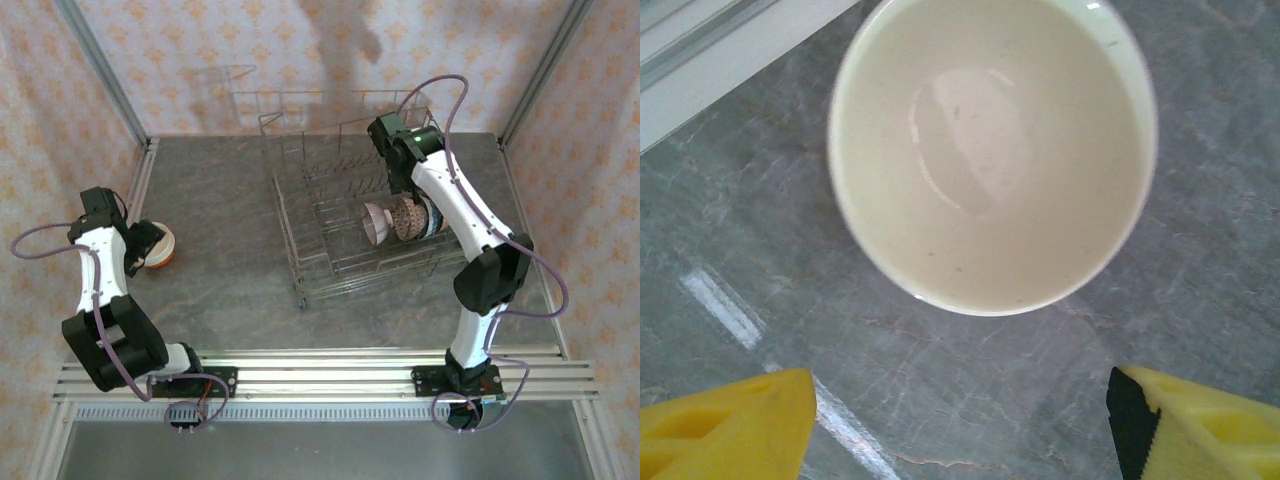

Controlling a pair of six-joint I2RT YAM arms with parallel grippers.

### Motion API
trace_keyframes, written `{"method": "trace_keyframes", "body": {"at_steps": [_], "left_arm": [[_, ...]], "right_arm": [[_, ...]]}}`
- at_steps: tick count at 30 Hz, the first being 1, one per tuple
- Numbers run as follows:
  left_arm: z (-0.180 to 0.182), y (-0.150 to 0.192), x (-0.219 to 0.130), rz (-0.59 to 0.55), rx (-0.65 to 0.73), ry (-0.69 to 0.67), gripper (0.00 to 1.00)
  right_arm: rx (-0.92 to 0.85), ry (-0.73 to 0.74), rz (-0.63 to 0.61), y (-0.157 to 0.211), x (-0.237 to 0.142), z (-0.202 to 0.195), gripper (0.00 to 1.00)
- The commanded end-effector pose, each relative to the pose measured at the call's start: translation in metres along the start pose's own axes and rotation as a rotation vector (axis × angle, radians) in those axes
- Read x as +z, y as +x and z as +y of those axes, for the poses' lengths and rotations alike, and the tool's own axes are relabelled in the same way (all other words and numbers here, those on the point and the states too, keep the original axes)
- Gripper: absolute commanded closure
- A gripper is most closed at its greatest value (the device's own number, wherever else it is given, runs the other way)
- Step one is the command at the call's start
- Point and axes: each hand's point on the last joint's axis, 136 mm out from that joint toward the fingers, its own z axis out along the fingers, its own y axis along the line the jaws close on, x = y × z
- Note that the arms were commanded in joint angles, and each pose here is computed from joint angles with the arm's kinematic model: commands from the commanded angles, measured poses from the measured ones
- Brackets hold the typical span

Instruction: Load the bowls into the dish rack

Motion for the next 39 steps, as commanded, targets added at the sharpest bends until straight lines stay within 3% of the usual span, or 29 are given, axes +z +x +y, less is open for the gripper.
{"method": "trace_keyframes", "body": {"at_steps": [1,10,19,29,39], "left_arm": [[0.008,0.002,0.007,0.020,-0.038,-0.002,0.22],[0.030,-0.012,0.001,-0.043,-0.130,-0.048,0.19],[0.033,-0.032,0.023,-0.040,-0.257,-0.040,0.19],[0.033,-0.032,0.033,0.007,-0.210,-0.062,0.42],[0.027,-0.023,0.046,0.073,-0.104,-0.108,0.55]], "right_arm": [[0.007,-0.002,-0.017,0.000,-0.006,-0.007,0.32],[0.022,-0.012,-0.031,0.001,-0.008,-0.027,0.31],[0.044,-0.017,0.006,0.006,0.009,-0.047,0.31],[0.030,-0.054,0.023,0.002,0.024,-0.038,0.32],[0.011,-0.084,0.005,0.001,0.022,-0.035,0.32]]}}
